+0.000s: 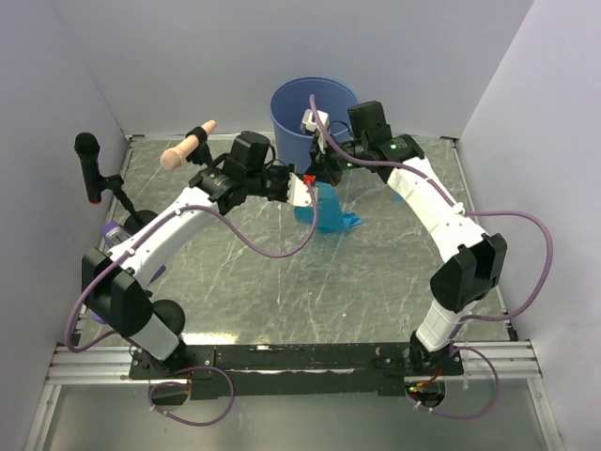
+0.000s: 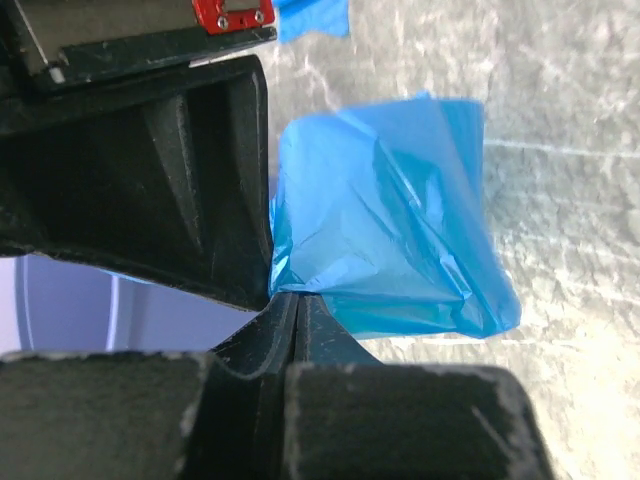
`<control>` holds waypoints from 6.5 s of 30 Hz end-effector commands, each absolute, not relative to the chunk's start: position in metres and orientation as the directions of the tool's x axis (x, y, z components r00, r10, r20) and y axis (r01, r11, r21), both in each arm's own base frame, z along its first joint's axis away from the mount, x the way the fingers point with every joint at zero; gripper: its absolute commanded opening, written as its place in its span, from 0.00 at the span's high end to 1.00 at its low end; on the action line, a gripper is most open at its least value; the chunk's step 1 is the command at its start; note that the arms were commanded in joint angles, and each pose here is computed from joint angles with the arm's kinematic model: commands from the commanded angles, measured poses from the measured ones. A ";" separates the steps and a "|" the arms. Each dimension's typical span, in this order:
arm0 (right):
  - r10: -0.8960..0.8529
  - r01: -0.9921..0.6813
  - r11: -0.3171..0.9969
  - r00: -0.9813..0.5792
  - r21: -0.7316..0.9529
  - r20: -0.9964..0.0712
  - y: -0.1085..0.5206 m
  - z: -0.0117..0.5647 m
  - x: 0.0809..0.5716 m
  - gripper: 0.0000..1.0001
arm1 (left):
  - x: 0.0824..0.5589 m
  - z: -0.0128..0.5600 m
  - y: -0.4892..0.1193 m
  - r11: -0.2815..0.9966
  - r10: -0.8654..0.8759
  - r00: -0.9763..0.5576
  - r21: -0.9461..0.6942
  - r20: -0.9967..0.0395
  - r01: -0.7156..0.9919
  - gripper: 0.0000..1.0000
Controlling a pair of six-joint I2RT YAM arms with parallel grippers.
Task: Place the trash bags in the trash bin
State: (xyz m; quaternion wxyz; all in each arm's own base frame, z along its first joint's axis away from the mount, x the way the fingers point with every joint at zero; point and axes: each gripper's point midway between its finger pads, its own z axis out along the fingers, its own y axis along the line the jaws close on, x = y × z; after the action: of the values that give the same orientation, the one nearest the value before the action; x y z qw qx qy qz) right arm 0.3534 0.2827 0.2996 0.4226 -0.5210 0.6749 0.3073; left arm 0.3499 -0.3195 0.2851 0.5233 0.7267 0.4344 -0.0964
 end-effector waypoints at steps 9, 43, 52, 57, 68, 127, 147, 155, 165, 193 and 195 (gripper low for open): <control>-0.367 -0.992 0.102 0.033 -0.075 -0.929 0.292 0.349 0.303 1.00 | 0.378 0.284 -0.307 -0.010 0.607 0.573 0.715 -0.551 0.699 0.99; -0.481 -0.992 0.102 0.019 -0.078 -0.876 0.285 0.295 0.311 1.00 | 0.374 0.323 -0.308 0.019 0.586 0.593 0.740 -0.553 0.672 0.99; -0.412 -0.949 0.286 0.002 -0.131 -0.911 0.288 0.325 0.369 1.00 | 0.326 0.302 -0.322 -0.071 0.478 0.561 0.607 -0.676 0.792 0.99; -0.459 -0.956 0.269 -0.016 -0.122 -0.888 0.284 0.302 0.367 1.00 | 0.329 0.319 -0.320 -0.022 0.467 0.577 0.643 -0.670 0.765 0.99; -0.322 -0.997 0.071 0.004 -0.028 -0.947 0.296 0.354 0.325 1.00 | 0.353 0.276 -0.298 -0.053 0.572 0.552 0.644 -0.607 0.763 0.99; -0.377 -0.876 0.424 0.059 -0.229 -0.925 0.277 0.369 0.387 0.88 | 0.347 0.343 -0.298 0.215 0.399 0.467 0.575 -0.789 0.789 0.99; -0.250 -0.812 0.544 0.083 -0.211 -0.965 0.232 0.440 0.334 0.64 | 0.340 0.382 -0.287 0.439 -0.076 -0.003 -0.036 -0.997 0.898 0.99; -0.234 -0.927 0.347 0.060 -0.141 -0.970 0.259 0.419 0.293 0.63 | 0.332 0.386 -0.290 0.406 -0.131 -0.041 -0.091 -0.990 0.909 0.99; -0.240 -0.939 0.323 0.037 -0.115 -0.970 0.292 0.412 0.315 0.56 | 0.319 0.391 -0.289 0.366 -0.124 0.026 -0.022 -0.992 0.930 0.99; -0.215 -0.934 0.351 -0.004 -0.073 -0.977 0.306 0.406 0.336 0.63 | 0.317 0.387 -0.293 0.329 -0.074 0.096 0.066 -0.993 0.942 0.99; -0.214 -0.931 0.356 0.004 -0.082 -0.977 0.306 0.409 0.338 0.63 | 0.318 0.386 -0.294 0.328 -0.072 0.093 0.064 -0.993 0.943 0.99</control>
State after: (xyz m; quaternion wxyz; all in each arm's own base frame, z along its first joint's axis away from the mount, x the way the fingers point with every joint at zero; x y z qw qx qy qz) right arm 0.3318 0.3004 0.3809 0.5018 -0.4607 0.6497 0.3373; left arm 0.3243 -0.2919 0.3672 0.6026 0.3904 0.5609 -0.4122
